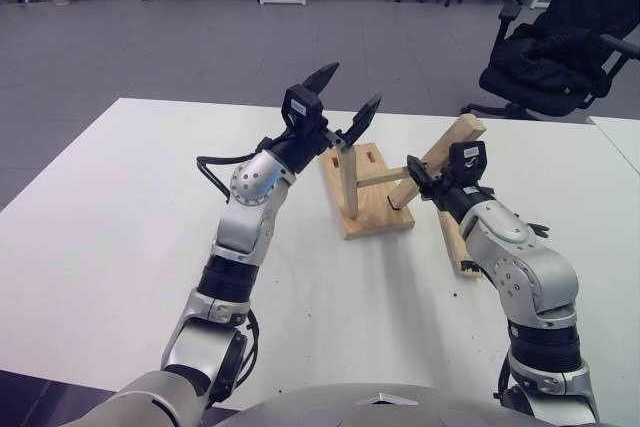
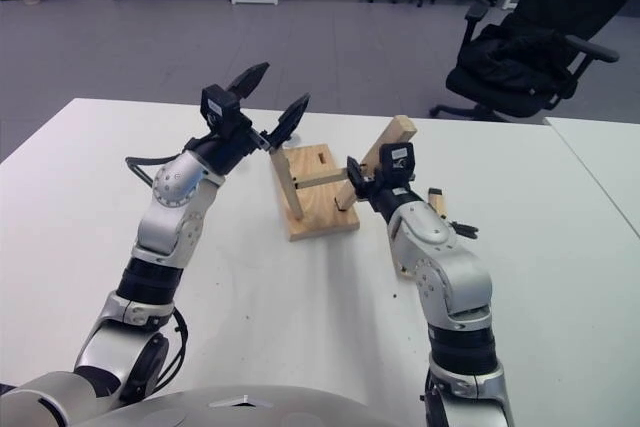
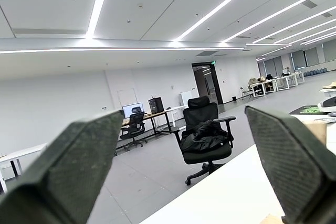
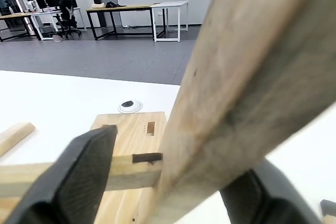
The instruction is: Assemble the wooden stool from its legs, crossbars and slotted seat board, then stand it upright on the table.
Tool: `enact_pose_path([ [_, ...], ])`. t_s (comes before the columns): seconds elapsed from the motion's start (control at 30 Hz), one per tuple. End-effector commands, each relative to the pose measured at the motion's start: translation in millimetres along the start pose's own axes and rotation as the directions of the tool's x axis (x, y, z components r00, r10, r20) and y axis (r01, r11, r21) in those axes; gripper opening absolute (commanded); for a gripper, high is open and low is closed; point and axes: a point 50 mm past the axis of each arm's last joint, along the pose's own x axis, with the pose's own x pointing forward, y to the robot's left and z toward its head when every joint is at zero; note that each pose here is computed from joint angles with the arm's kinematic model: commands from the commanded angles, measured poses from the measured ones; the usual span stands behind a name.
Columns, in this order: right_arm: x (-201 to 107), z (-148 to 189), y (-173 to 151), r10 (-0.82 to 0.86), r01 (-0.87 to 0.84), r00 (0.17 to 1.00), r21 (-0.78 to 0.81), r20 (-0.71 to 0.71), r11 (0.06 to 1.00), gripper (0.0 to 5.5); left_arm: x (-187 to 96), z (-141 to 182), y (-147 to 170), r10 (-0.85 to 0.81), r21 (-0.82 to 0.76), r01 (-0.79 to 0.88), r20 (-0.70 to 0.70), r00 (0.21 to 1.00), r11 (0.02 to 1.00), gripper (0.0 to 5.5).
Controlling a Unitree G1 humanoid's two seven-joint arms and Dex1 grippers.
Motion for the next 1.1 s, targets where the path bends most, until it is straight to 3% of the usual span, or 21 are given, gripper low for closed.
enact_pose_path([
  [0.03,-3.3,-46.0,11.2,0.104,-0.094,0.969,0.055,-0.223,0.994,3.04,2.6,-14.8,-9.8,-0.033,0.015,0.034,-0.098,0.995,0.999,4.24],
  [0.17,-7.9,-11.2,18.0,0.219,-0.209,0.976,0.240,-0.016,0.948,3.04,6.0,-2.6,1.8,0.024,0.050,-0.022,-0.056,0.998,0.998,4.24],
  [0.27,-17.0,2.1,33.4,0.318,-0.321,0.947,0.156,0.045,0.934,3.04,8.8,4.9,6.1,0.080,0.024,-0.080,0.002,0.997,0.996,4.24],
  [0.43,-18.4,-0.6,41.7,0.359,-0.359,0.933,0.122,0.027,0.925,3.04,15.9,4.9,-13.6,0.047,-0.002,-0.046,0.035,0.998,0.999,4.24],
  [0.5,-21.8,-4.1,31.7,0.332,-0.331,0.943,0.127,0.018,0.935,3.04,9.3,8.7,-5.7,0.065,-0.002,-0.064,0.051,0.997,0.998,4.24],
  [0.6,-36.7,7.2,13.8,0.286,-0.292,0.951,0.046,0.115,0.955,3.04,-14.1,19.5,20.3,0.117,0.012,-0.118,0.073,0.990,0.993,4.24],
  [0.8,-57.2,23.6,-0.3,0.283,-0.292,0.924,-0.003,0.256,0.956,3.04,-72.3,15.5,48.2,0.126,0.085,-0.123,-0.029,0.992,0.989,4.24],
  [0.9,-73.6,18.9,-1.1,0.346,-0.341,0.909,-0.064,0.231,0.938,3.04,-83.7,27.5,57.5,0.164,0.105,-0.163,0.000,0.987,0.981,4.24],
  [1.0,-96.7,2.1,-3.2,0.533,-0.526,0.841,-0.092,0.092,0.846,3.04,-100.7,34.0,64.5,0.324,0.113,-0.319,-0.038,0.945,0.941,4.24],
  [1.1,-68.8,-15.3,-48.9,0.295,-0.296,0.955,-0.153,-0.032,0.943,3.04,-108.8,22.3,32.3,0.447,-0.024,-0.453,-0.133,0.885,0.891,4.24],
])
